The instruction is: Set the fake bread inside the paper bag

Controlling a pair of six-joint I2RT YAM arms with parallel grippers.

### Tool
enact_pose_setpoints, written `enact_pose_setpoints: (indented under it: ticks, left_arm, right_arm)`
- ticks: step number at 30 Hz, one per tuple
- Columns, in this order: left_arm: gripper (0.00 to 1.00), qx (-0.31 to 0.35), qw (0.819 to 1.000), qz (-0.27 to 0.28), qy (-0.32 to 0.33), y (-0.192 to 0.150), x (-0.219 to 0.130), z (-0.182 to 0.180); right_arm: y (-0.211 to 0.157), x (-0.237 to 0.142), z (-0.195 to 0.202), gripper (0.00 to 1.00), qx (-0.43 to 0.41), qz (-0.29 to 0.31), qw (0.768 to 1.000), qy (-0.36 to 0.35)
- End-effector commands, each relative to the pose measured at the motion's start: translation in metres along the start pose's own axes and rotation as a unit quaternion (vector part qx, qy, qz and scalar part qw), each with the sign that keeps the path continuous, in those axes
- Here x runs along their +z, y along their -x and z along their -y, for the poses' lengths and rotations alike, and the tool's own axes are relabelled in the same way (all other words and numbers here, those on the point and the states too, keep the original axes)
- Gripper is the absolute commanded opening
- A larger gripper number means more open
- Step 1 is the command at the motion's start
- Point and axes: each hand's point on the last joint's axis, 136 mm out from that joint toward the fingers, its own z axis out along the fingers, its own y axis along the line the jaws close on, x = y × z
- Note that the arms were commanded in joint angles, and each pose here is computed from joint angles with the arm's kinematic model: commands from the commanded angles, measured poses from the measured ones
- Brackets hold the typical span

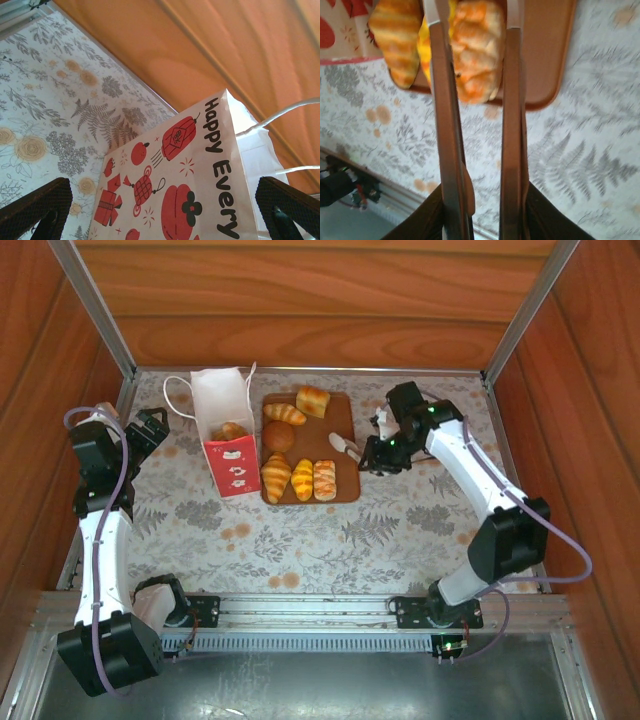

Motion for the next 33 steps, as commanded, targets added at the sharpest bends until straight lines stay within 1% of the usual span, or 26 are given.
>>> enact_pose_setpoints:
  ticks: [1, 4, 9, 13, 17, 33]
  left_arm:
    - [1.0, 0.009, 1.0, 0.015, -0.003, 0.009, -0.003, 0.004]
    - [1.0, 0.01, 1.0, 0.015, -0.006, 0.009, -0.003, 0.006]
    - [1.0, 0.013, 1.0, 0.019, -0.008, 0.011, -0.005, 0.007]
    - [1.0, 0.017, 1.0, 0.019, -0.008, 0.011, -0.007, 0.008]
    - [1.0, 0.017, 1.0, 0.02, -0.007, 0.011, -0.007, 0.009]
    - [1.0, 0.019, 1.0, 0.018, -0.006, 0.01, -0.007, 0.007]
  right_arm:
    - [-0.027, -0.002, -0.01, 0.37, 0.039, -0.021, 0.999, 0.018]
    - [-0.04, 0.002, -0.01, 0.38, 0.047, -0.039, 0.998, 0.025]
    - [-0.048, 0.012, -0.014, 0.4, 0.044, -0.057, 0.997, 0.027]
    - [-0.049, 0.019, -0.012, 0.4, 0.043, -0.07, 0.996, 0.017]
    - [-0.051, 0.021, -0.016, 0.4, 0.04, -0.079, 0.996, 0.024]
    - [-0.059, 0.035, -0.017, 0.41, 0.034, -0.118, 0.992, 0.014]
